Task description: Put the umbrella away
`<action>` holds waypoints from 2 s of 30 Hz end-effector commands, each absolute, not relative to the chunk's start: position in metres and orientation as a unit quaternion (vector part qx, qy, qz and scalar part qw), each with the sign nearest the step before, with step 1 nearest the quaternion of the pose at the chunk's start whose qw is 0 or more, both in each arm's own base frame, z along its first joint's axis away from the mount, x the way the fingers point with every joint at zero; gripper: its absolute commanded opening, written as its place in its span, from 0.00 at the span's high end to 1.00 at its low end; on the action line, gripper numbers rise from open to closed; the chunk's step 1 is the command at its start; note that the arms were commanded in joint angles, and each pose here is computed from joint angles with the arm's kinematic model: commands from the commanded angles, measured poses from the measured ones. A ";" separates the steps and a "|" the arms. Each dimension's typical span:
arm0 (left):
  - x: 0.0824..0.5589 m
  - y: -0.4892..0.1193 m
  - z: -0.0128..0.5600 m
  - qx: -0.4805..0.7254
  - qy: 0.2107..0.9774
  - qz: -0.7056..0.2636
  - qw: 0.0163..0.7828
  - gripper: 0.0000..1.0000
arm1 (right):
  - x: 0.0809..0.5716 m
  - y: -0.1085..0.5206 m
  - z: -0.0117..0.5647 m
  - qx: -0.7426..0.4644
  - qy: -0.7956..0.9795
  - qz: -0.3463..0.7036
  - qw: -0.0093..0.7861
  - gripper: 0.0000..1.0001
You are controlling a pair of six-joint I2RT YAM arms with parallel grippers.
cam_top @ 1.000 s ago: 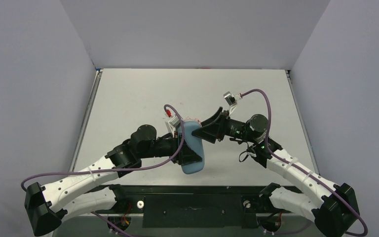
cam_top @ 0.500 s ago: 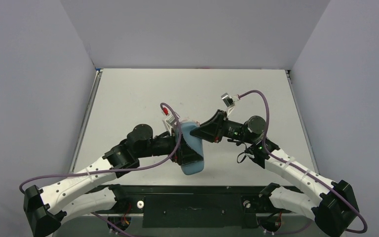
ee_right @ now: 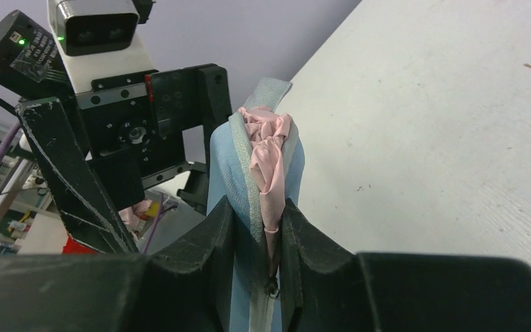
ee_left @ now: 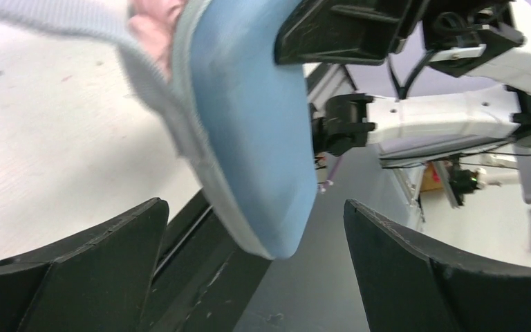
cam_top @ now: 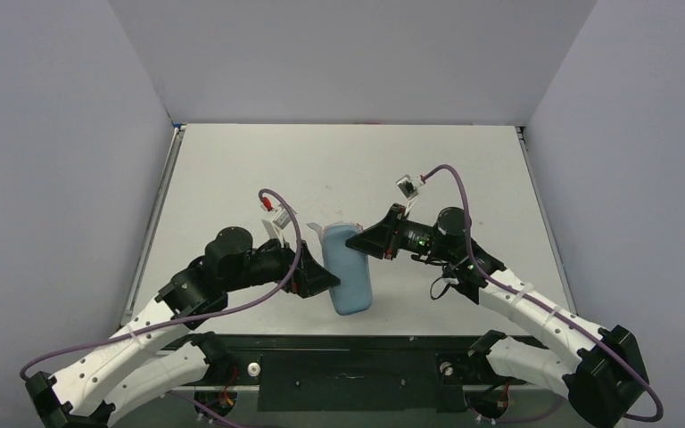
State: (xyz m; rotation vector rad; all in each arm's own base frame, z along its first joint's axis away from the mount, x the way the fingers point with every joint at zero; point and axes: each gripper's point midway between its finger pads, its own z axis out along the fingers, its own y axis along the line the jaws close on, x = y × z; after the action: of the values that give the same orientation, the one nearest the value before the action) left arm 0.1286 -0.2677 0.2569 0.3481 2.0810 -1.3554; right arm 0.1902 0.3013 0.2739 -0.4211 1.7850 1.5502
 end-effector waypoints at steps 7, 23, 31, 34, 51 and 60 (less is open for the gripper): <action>0.155 -0.196 0.233 0.105 0.851 -0.344 0.382 0.03 | 0.206 0.290 0.252 -0.141 0.709 0.563 0.401 1.00; 0.189 -0.111 0.222 0.032 0.831 -0.171 0.528 0.03 | 0.303 0.323 0.189 -0.083 0.766 0.523 0.365 1.00; 0.189 -0.118 0.215 0.047 0.837 -0.177 0.516 0.03 | 0.362 0.358 0.182 -0.081 0.766 0.529 0.356 1.00; 0.188 -0.119 0.216 0.047 0.835 -0.180 0.517 0.03 | 0.377 0.358 0.158 -0.070 0.796 0.498 0.338 0.80; 0.192 -0.112 0.213 0.036 0.831 -0.167 0.529 0.03 | 0.380 0.269 0.118 -0.041 0.879 0.306 0.363 0.17; 0.213 -0.096 0.199 -0.029 0.831 -0.114 0.543 0.03 | 0.324 0.245 0.160 -0.107 0.853 0.284 0.425 0.17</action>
State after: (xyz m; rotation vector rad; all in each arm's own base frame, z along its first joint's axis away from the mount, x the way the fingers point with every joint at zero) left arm 0.1929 -0.1046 0.1979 0.0471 2.0274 -0.3476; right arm 0.3380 0.2542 0.1358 -0.1647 2.2316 0.7753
